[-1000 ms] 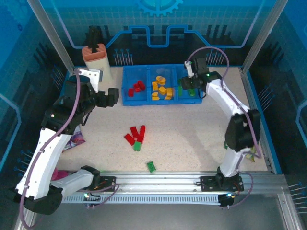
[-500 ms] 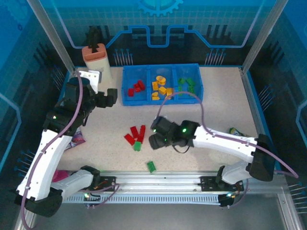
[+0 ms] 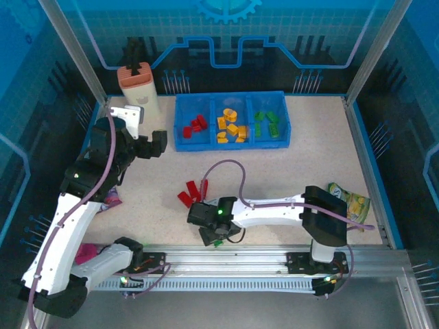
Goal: Sort the legos into containers by color
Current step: Pick up the lego from the bottom-center of the table, then place the lego in the container.
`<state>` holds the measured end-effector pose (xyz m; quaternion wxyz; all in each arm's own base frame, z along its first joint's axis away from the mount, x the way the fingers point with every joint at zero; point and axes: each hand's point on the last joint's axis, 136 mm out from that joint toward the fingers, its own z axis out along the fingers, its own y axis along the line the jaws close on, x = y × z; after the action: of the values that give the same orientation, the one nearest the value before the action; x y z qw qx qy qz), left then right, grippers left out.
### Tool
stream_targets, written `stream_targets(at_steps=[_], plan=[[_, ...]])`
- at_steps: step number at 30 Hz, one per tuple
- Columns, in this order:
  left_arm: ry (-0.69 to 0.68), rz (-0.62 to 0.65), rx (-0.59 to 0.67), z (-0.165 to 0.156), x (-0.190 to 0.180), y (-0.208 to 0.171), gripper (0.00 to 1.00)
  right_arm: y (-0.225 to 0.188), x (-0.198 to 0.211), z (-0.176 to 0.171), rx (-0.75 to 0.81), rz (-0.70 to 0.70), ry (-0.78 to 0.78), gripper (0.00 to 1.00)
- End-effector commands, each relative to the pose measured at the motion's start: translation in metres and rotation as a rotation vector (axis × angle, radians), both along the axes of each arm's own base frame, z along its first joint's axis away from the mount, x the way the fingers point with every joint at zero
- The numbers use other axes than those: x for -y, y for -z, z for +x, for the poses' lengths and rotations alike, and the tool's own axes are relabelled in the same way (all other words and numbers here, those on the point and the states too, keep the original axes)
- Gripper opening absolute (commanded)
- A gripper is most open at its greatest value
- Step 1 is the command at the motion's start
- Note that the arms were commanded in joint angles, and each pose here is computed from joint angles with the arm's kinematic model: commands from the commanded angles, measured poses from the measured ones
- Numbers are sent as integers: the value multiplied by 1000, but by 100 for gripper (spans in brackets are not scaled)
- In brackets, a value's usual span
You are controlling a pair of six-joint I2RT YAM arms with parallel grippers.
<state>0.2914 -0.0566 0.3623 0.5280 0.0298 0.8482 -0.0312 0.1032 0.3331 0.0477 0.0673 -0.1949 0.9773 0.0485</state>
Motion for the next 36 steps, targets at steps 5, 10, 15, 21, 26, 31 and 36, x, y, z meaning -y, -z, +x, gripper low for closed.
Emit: stream_targets(at_steps=[5,10,15,21,26,31,36], plan=[[-14,-5,24,-1,-4,-3,99,12,-3,-14,-60,-49,-50,63],[-22,1,18,0,-6,0,99,25,1,-13,-63,-126,-91,55],[-26,12,11,1,-7,1,99,28,2,-12,-63,-139,-119,43],[-47,49,-10,0,-13,8,100,-15,44,17,11,-148,-113,34],[-61,73,-21,0,-17,13,100,-62,117,86,156,-149,-15,33],[-78,85,-20,2,-21,13,99,-88,179,172,304,-83,104,35],[-92,70,-7,7,-23,13,99,-114,214,248,426,-12,194,35]])
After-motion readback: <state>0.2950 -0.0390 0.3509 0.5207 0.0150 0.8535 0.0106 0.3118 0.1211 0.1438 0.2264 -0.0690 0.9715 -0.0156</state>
